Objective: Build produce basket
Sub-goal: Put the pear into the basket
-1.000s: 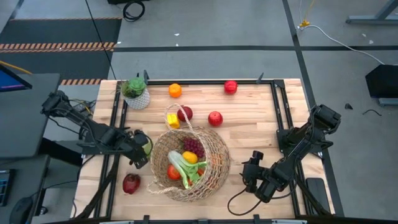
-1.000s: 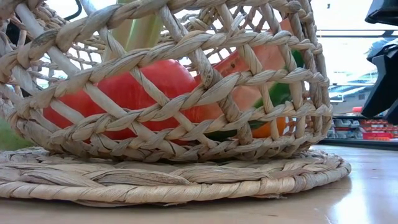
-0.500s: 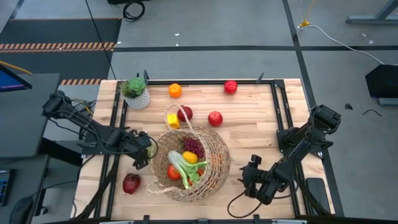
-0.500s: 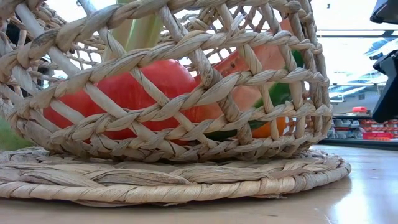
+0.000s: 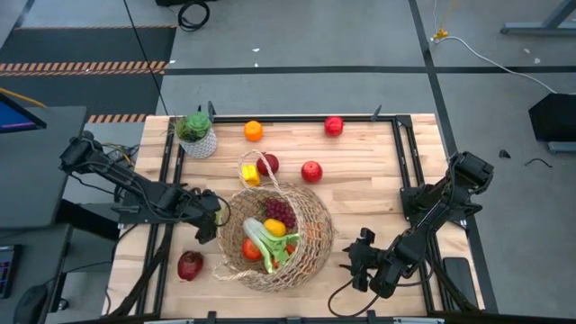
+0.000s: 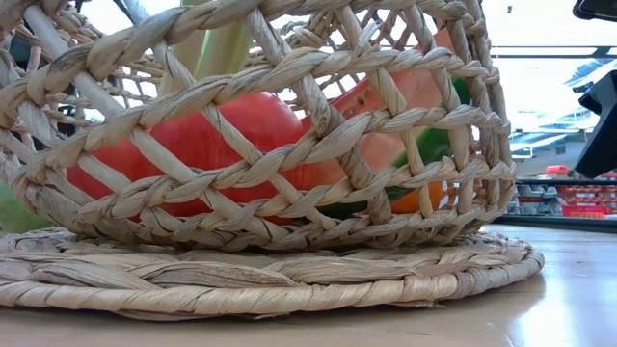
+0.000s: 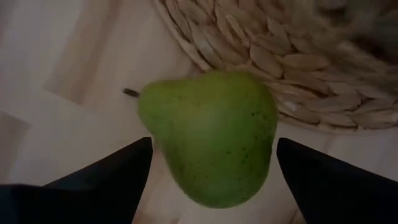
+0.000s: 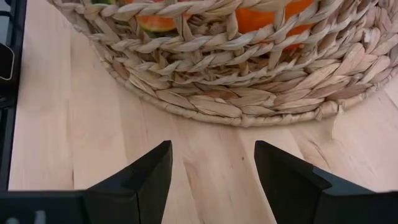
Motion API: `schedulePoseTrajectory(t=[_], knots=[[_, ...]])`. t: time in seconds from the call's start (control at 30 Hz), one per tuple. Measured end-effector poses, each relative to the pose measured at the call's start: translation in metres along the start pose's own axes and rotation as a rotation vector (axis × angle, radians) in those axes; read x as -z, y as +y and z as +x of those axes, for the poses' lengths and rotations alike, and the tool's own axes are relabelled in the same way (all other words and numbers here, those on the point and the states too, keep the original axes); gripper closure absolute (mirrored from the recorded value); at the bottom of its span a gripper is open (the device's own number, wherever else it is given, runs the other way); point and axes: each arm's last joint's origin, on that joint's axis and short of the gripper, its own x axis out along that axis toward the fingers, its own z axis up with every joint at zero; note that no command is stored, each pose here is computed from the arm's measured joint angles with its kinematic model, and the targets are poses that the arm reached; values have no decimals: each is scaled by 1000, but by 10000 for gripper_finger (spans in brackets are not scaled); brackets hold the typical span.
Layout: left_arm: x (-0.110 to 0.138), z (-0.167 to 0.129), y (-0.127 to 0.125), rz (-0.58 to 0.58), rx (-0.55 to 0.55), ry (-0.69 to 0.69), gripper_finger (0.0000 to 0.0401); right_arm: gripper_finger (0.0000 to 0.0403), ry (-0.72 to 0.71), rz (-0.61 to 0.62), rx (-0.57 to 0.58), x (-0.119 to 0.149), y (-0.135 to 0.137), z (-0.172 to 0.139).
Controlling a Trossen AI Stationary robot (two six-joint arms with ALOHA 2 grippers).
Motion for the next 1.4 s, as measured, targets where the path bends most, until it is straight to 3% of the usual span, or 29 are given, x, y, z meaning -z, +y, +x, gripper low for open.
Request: schedulePoseTrajectory(t=[0.27,0.6,0.93,1.07,1.4], knots=[[11,23,6,-7,38,-30,47,170,-1,-4,-1,0,0,0],[9,25,5,46,39,-78,50,170,-9,-6,0,0,0,0],[9,21,5,71,39,-39,108,170,-10,-6,2,0,0,0],[5,5,4,109,-11,39,108,170,-11,-6,2,0,0,0],[-26,-79,-7,122,-60,54,109,170,-11,-4,-2,0,1,0]])
